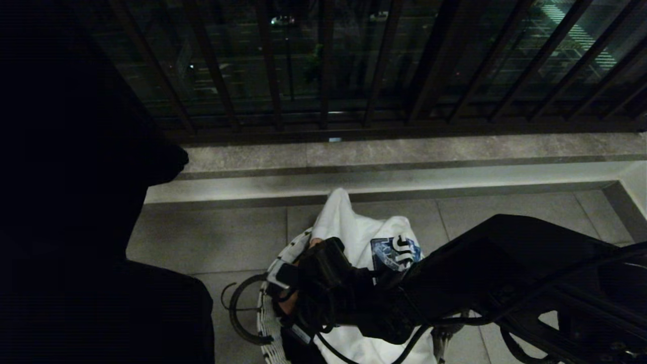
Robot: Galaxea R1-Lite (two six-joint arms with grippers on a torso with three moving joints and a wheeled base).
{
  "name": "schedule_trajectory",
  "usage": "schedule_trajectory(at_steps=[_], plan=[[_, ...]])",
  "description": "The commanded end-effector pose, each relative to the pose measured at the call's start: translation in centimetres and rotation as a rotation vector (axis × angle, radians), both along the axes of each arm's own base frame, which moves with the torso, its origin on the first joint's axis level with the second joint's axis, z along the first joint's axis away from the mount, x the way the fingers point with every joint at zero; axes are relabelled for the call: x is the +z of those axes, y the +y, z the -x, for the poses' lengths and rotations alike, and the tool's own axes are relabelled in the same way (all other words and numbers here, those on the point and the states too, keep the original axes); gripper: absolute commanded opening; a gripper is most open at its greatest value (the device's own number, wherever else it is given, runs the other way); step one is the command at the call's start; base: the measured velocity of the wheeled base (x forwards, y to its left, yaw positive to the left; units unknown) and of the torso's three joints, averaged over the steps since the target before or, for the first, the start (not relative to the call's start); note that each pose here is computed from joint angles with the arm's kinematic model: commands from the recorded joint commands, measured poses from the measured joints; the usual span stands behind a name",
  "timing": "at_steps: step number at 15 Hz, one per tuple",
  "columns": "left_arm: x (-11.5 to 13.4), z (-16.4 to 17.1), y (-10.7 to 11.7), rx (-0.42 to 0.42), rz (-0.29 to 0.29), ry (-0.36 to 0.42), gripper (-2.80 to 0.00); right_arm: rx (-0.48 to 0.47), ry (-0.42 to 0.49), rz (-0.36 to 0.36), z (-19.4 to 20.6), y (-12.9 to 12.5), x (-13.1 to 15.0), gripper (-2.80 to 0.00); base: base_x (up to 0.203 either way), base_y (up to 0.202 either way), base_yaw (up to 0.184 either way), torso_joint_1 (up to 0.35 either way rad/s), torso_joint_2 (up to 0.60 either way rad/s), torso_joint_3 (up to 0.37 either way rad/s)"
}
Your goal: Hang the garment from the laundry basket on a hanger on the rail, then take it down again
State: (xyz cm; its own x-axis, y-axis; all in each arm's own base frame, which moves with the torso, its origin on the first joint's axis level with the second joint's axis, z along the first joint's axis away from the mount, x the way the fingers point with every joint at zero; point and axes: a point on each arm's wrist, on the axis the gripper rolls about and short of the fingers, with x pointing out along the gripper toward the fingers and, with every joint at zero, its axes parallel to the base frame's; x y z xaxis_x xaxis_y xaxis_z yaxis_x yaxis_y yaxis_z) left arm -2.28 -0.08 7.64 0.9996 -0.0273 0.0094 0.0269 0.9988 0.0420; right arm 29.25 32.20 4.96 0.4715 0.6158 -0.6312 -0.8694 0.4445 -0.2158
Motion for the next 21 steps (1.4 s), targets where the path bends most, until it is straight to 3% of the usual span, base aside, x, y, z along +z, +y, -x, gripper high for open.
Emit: schedule_trajectory(at_steps=[1,9,14,21], plan=[[-0.1,0.0,0.0,0.001,0.0,0.002,-2.8,0.002,-0.015,-0.014,0.4,-0.3,1.1,-2.8,0.0,0.0,0.0,0.0,0.0,0.0],[-0.1,0.0,0.0,0.001,0.0,0.002,-2.8,-0.001,-0.064,-0.093,3.5,-2.9,6.6,-2.8,0.0,0.0,0.0,0.0,0.0,0.0],[-0.1,0.0,0.0,0.001,-0.001,0.002,-2.8,-0.042,-0.034,-0.182,6.7,-6.0,10.1,-2.8,0.0,0.0,0.0,0.0,0.0,0.0],[-0.1,0.0,0.0,0.001,0.0,0.002,-2.8,-0.111,-0.074,-0.388,10.8,-9.6,16.6,-2.8,0.0,0.0,0.0,0.0,0.0,0.0]])
